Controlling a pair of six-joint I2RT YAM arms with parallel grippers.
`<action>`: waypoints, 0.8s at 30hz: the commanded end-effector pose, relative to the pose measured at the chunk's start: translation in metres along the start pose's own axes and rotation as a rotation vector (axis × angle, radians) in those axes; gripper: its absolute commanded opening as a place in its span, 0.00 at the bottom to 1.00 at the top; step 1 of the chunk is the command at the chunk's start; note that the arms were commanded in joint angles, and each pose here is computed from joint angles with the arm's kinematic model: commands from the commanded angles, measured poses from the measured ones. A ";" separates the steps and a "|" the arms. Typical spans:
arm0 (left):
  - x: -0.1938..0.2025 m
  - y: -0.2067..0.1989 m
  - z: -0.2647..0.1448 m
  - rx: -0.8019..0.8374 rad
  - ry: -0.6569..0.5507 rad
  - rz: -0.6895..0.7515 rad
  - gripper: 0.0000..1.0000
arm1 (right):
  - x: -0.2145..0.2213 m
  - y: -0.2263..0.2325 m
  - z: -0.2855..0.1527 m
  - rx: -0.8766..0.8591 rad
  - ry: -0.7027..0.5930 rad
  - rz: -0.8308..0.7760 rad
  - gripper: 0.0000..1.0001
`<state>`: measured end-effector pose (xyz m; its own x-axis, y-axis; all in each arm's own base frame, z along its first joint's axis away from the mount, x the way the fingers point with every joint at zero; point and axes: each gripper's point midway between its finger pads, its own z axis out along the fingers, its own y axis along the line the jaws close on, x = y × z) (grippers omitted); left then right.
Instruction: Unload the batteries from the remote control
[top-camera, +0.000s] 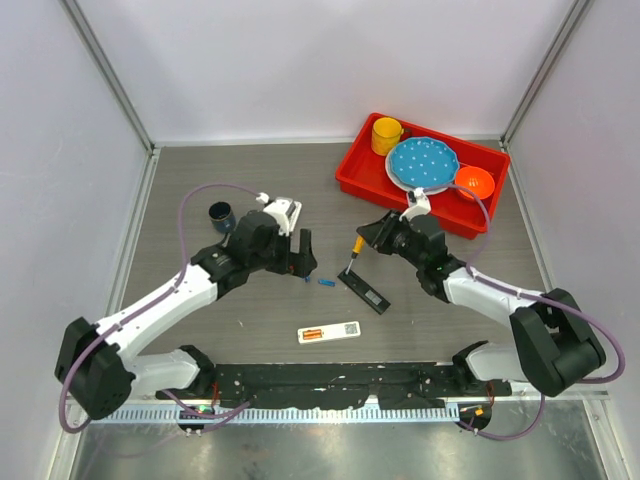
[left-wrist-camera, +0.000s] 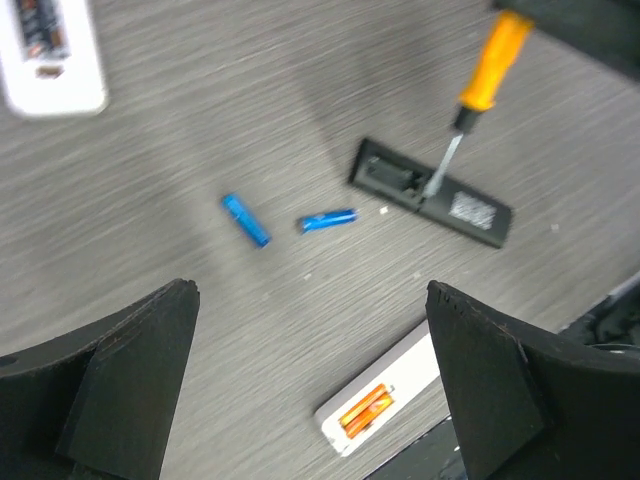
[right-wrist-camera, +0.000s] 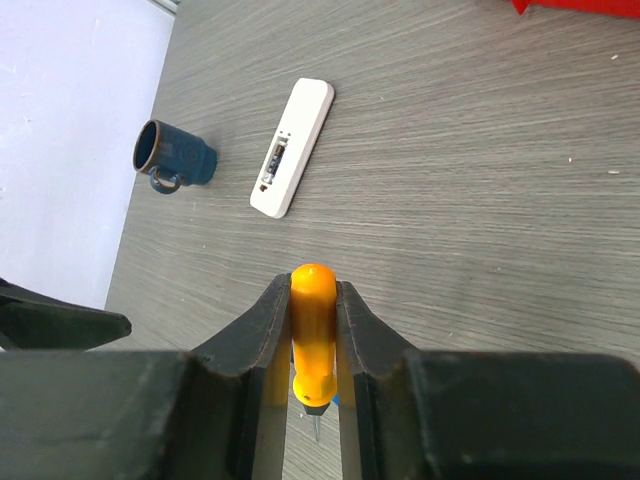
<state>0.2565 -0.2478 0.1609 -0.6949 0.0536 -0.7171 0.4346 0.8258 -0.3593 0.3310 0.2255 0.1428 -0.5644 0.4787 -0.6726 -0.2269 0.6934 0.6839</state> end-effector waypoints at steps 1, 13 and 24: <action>0.021 0.041 -0.021 -0.194 0.004 0.007 1.00 | -0.019 0.017 -0.008 -0.040 -0.061 -0.036 0.01; 0.047 0.048 -0.018 -0.206 0.054 -0.040 1.00 | -0.021 0.015 -0.017 -0.013 -0.061 -0.043 0.01; 0.075 -0.014 0.003 0.149 0.218 0.119 1.00 | -0.016 0.011 -0.017 -0.003 -0.037 -0.061 0.01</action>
<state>0.2131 -0.2193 0.0931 -0.7925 0.1829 -0.5818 0.4230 0.8521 -0.3083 0.3208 0.2144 0.1495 -0.5582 0.4574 -0.6923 -0.2167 0.7250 0.6538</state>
